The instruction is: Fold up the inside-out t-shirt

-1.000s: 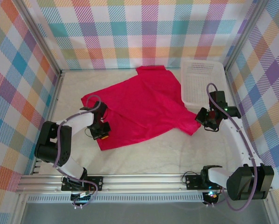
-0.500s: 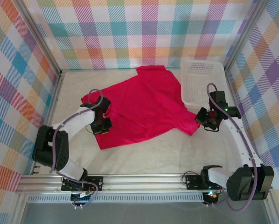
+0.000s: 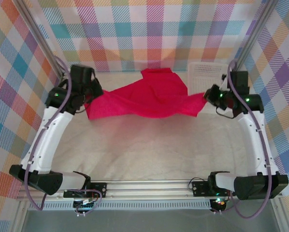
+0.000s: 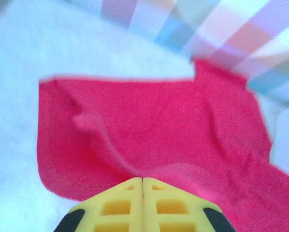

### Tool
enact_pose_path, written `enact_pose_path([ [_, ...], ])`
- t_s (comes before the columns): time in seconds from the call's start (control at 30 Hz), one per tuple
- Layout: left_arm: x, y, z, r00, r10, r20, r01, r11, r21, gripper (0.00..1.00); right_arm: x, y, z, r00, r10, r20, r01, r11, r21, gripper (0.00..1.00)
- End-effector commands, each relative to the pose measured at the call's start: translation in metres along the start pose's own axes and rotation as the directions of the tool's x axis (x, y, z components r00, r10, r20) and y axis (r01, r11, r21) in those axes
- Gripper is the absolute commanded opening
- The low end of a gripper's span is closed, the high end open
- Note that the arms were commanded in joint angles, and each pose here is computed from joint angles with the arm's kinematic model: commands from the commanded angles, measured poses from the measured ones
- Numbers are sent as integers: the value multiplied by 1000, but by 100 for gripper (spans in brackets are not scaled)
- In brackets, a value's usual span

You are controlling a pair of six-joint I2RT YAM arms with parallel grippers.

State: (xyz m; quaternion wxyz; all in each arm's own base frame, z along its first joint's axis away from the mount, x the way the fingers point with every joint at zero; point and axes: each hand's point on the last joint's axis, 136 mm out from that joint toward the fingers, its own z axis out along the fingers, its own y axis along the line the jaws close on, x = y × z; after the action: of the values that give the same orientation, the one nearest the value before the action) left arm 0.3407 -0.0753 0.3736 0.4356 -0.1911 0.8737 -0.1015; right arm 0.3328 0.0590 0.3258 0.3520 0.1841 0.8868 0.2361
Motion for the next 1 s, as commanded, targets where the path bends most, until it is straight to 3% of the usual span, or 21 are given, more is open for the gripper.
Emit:
enact_pose_path([
  [0.0, -65, 9, -56, 972, 17, 235, -9, 999, -37, 0, -39, 56, -48, 991, -31, 127, 54, 983, -173, 0],
  [0.13, -126, 7, -137, 877, -52, 477, 30, 998, 55, 0, -70, 107, -118, 956, -51, 289, 145, 938, -314, 0],
  [0.23, -150, 10, -196, 790, -106, 603, 31, 991, 134, 0, -75, 133, -175, 916, -69, 396, 231, 896, -378, 0],
  [0.43, -162, 23, -287, 658, -171, 733, -19, 970, 243, 0, -59, 158, -280, 793, -97, 602, 412, 812, -412, 0],
  [0.6, -161, 34, -335, 588, -182, 788, -66, 960, 272, 0, -54, 159, -333, 698, -76, 713, 465, 804, -370, 0],
  [0.7, -162, 38, -339, 575, -153, 804, -76, 968, 238, 0, -62, 161, -336, 681, -76, 728, 466, 812, -351, 0],
  [0.8, -165, 38, -324, 594, -97, 799, -72, 982, 173, 0, -81, 162, -312, 699, -89, 710, 443, 833, -331, 0],
  [0.97, -166, 29, -236, 686, 81, 723, -77, 996, -38, 0, -116, 159, -223, 791, -113, 602, 373, 868, -327, 0],
])
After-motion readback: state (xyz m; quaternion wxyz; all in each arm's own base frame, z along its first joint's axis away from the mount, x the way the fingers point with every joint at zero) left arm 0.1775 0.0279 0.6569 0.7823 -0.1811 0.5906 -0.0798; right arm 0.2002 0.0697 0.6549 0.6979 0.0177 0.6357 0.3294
